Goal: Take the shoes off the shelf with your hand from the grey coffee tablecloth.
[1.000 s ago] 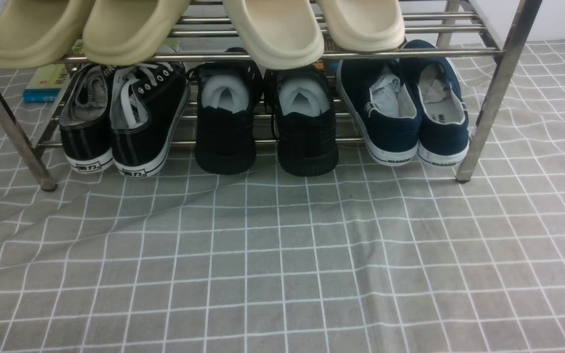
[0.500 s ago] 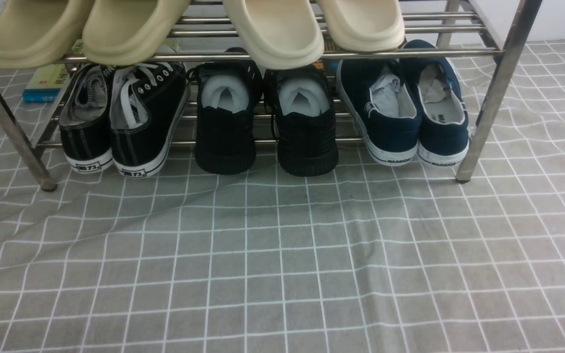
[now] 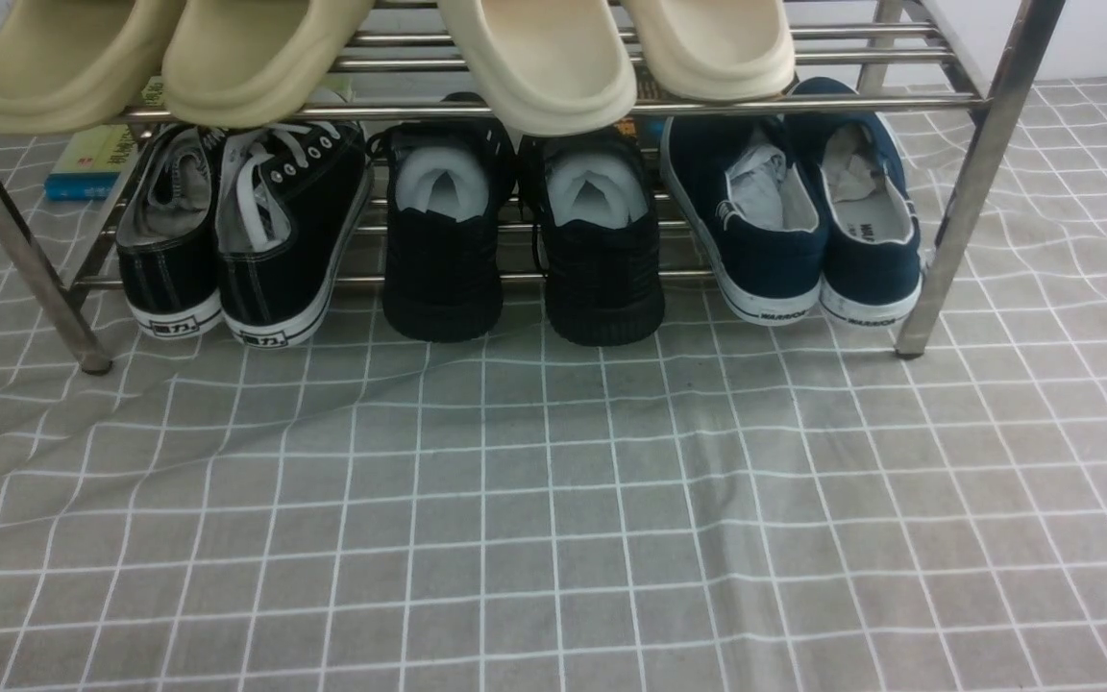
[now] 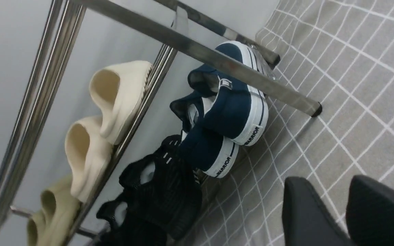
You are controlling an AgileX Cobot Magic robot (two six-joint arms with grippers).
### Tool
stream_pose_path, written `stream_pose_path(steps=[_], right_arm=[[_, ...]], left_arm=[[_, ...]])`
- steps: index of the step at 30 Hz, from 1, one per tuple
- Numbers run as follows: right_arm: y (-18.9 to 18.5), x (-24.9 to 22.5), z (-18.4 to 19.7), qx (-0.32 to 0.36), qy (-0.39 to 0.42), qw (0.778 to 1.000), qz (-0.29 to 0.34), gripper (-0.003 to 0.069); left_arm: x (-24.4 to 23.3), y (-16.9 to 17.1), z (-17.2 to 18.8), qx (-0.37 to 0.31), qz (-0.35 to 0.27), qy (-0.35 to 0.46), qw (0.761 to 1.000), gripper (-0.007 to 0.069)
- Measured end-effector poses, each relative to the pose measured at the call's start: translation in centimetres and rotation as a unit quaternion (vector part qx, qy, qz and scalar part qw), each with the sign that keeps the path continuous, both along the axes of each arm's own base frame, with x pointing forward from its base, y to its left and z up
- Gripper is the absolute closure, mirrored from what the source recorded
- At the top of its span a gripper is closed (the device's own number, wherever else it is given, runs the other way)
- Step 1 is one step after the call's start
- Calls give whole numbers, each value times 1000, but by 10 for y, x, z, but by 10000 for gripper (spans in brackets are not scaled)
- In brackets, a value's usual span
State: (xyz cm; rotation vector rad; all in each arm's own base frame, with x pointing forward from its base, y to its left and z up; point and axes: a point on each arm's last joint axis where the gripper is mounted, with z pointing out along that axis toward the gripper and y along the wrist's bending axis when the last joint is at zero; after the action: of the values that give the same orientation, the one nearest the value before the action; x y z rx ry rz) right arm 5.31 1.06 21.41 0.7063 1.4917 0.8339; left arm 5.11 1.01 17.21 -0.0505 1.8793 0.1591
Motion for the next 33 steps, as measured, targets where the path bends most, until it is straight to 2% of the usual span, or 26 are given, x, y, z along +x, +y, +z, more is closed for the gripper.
stream_pose_path(steps=[3, 4, 6, 7, 9, 10, 11, 14, 15, 19, 21, 23, 24, 26, 27, 29, 30, 31, 33], right_arm=[[0, -4, 46, -132, -43, 990, -1, 568], [1, -1, 67, -191, -44, 981, 2, 621], [2, 3, 86, -242, -38, 969, 10, 650], [3, 18, 99, -291, 11, 956, 41, 665], [5, 35, 107, -316, 69, 943, 82, 665], [6, 51, 109, -340, 128, 927, 94, 663], [7, 65, 108, -343, 180, 909, 155, 659], [9, 110, 99, -337, 302, 857, 246, 654], [10, 121, 96, -337, 315, 846, 265, 652], [33, 167, 88, -343, 319, 810, 352, 618], [42, 179, 88, -349, 314, 801, 371, 603], [64, 204, 91, -368, 302, 782, 402, 564], [64, 205, 94, -371, 299, 783, 400, 564], [87, 232, 94, -402, 290, 760, 421, 501], [89, 233, 95, -403, 288, 759, 422, 496], [111, 258, 97, -435, 273, 741, 433, 405], [111, 259, 99, -437, 271, 742, 431, 405], [121, 269, 98, -450, 266, 734, 434, 354], [131, 281, 99, -468, 253, 730, 430, 299]], left_arm=[[0, 0, 0, 0, 0, 0, 1000, 384], [0, 0, 0, 0, 0, 0, 1000, 384], [0, 0, 0, 0, 0, 0, 1000, 384], [0, 0, 0, 0, 0, 0, 1000, 384], [0, 0, 0, 0, 0, 0, 1000, 384], [0, 0, 0, 0, 0, 0, 1000, 384], [0, 0, 0, 0, 0, 0, 1000, 384], [0, 0, 0, 0, 0, 0, 1000, 384], [0, 0, 0, 0, 0, 0, 1000, 384], [0, 0, 0, 0, 0, 0, 1000, 384], [0, 0, 0, 0, 0, 0, 1000, 384], [0, 0, 0, 0, 0, 0, 1000, 384], [0, 0, 0, 0, 0, 0, 1000, 384], [0, 0, 0, 0, 0, 0, 1000, 384], [0, 0, 0, 0, 0, 0, 1000, 384], [0, 0, 0, 0, 0, 0, 1000, 384], [0, 0, 0, 0, 0, 0, 1000, 384], [0, 0, 0, 0, 0, 0, 1000, 384], [0, 0, 0, 0, 0, 0, 1000, 384]])
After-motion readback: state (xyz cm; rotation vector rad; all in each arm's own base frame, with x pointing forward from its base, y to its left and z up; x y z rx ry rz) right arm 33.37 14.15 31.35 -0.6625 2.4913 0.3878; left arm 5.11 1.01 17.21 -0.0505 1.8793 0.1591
